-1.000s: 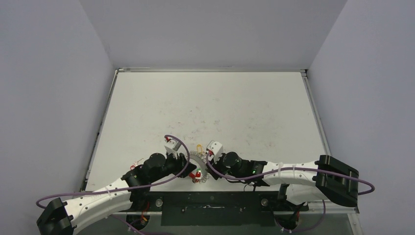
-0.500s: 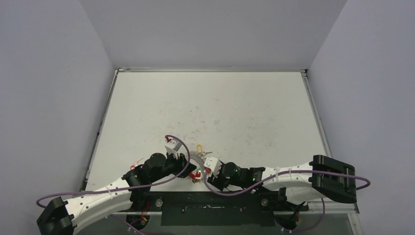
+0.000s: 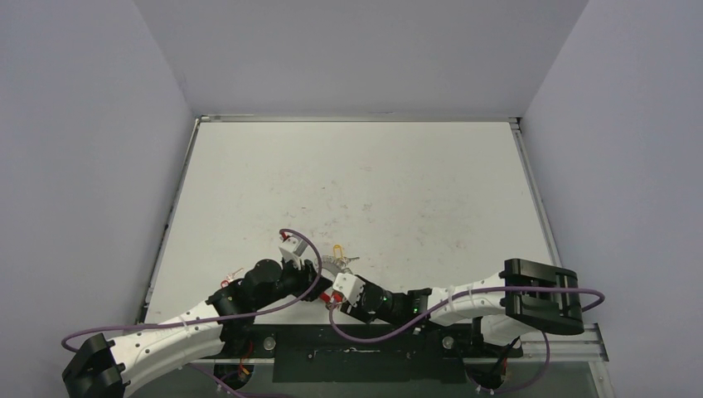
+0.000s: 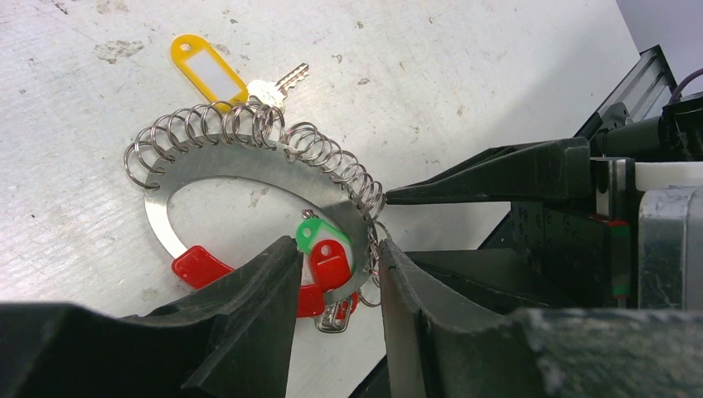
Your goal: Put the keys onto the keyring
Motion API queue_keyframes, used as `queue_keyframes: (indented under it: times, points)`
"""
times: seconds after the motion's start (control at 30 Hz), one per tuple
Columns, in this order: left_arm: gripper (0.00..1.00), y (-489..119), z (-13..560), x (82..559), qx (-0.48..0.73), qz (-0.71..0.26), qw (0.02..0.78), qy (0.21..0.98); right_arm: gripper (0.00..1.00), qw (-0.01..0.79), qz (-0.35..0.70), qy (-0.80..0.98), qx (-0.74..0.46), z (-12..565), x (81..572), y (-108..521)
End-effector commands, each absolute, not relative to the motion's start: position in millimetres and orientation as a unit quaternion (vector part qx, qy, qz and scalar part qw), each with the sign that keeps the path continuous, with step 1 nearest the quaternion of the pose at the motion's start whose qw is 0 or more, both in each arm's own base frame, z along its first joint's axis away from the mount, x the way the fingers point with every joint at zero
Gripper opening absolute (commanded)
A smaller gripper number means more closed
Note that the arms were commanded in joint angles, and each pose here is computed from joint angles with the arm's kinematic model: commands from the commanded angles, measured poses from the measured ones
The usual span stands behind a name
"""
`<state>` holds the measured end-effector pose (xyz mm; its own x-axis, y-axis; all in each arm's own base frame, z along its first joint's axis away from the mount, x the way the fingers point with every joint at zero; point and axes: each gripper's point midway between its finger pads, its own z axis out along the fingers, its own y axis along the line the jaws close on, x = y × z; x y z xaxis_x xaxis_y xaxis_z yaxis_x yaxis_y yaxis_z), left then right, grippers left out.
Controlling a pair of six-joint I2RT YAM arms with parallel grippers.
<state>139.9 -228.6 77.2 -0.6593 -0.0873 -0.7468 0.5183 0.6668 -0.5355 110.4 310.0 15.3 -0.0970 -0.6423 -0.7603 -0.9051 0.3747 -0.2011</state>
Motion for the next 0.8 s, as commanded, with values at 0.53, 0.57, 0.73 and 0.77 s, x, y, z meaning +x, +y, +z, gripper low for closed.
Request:
queue_keyframes:
  times: [0.53,0.57,0.73,0.77]
  points:
    - [0.38,-232,94,147,0.121,-0.395,0.414,0.811,0.2,0.467,0.139,0.72,-0.495,47,130,306]
    - [0.38,-232,94,147,0.121,-0.395,0.414,0.811,0.21,0.469,0.143,0.717,-0.495,49,130,307]
    - [0.38,-232,94,146,0.121,-0.396,0.413,0.811,0.26,0.475,0.178,0.692,-0.514,60,120,309]
    - [0.38,-232,94,146,0.122,-0.396,0.413,0.811,0.27,0.478,0.188,0.684,-0.518,63,117,310]
